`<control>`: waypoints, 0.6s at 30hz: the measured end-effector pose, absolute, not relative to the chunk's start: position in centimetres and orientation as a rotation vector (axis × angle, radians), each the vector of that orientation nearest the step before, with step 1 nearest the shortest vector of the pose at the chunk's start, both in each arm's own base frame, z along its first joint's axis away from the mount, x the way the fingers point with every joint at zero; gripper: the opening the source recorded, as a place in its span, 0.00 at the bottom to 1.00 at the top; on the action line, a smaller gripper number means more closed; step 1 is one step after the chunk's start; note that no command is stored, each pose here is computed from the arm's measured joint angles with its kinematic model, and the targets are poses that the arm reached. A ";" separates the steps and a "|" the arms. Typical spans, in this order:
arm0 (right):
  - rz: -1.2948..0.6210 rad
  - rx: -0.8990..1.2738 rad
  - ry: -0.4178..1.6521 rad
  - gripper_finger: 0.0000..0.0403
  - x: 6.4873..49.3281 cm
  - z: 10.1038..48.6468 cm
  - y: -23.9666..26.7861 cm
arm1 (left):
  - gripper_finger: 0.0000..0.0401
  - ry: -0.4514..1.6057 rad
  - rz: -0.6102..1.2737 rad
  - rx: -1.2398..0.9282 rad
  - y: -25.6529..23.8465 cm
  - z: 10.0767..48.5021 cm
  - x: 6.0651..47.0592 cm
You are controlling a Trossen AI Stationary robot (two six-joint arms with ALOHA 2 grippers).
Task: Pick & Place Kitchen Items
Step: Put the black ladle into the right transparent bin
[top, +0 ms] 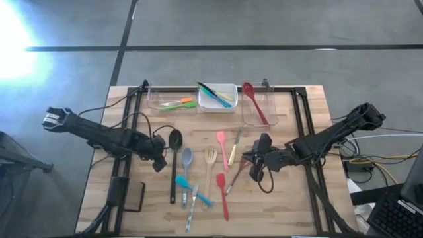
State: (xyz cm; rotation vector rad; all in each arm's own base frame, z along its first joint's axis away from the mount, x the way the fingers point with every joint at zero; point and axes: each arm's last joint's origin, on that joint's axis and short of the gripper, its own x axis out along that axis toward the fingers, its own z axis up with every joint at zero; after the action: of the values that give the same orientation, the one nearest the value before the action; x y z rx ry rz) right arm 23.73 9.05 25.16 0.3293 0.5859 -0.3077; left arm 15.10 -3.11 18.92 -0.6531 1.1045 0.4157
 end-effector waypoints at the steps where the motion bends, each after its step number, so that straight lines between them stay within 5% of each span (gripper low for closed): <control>1: -0.308 0.329 0.586 0.10 23.7 25.2 9.1 | 0.65 1.100 0.416 -0.676 -3.1 18.4 15.1; 18: -0.313 0.324 0.582 0.10 23.8 25.2 9.0 | 0.65 0.986 0.358 -0.865 -3.4 16.5 15.7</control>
State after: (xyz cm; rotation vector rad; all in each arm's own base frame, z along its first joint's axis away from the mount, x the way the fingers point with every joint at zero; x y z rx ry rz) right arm 23.76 8.97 25.18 0.3244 0.5820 -0.3130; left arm 15.71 -3.45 16.54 -0.8647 0.9859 0.3578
